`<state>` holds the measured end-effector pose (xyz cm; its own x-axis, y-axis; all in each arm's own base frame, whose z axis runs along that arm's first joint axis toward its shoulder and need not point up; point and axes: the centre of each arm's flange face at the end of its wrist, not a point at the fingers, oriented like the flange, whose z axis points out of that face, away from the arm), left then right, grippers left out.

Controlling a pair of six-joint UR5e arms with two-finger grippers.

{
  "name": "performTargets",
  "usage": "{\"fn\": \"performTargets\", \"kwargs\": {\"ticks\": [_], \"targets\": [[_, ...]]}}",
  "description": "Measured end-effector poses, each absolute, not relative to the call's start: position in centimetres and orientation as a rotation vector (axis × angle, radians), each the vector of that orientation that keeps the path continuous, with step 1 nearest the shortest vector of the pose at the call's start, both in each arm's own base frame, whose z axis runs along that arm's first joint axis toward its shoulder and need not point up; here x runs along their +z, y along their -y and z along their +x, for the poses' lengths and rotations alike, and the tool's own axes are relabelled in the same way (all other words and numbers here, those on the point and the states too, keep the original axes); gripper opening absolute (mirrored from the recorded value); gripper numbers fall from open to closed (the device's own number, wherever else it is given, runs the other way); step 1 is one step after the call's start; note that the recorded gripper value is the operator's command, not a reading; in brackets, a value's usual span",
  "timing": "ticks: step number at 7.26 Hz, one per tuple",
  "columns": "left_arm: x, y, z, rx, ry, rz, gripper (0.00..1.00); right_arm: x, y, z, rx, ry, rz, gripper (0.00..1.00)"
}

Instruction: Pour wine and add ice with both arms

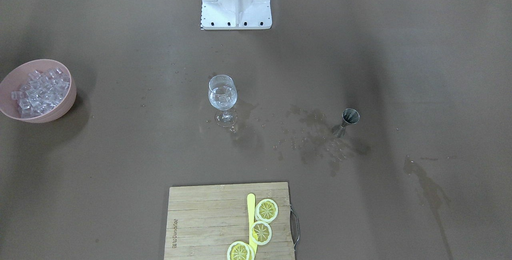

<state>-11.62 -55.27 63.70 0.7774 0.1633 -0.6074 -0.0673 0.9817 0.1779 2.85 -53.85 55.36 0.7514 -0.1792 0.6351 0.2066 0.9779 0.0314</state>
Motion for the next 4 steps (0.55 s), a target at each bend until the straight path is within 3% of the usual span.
{"fn": "performTargets", "kwargs": {"ticks": [4], "targets": [[64.2,51.4,-11.4,0.039,-0.745,0.084,0.99,60.1,53.3,4.4,-0.167,0.675,-0.099,1.0]]}}
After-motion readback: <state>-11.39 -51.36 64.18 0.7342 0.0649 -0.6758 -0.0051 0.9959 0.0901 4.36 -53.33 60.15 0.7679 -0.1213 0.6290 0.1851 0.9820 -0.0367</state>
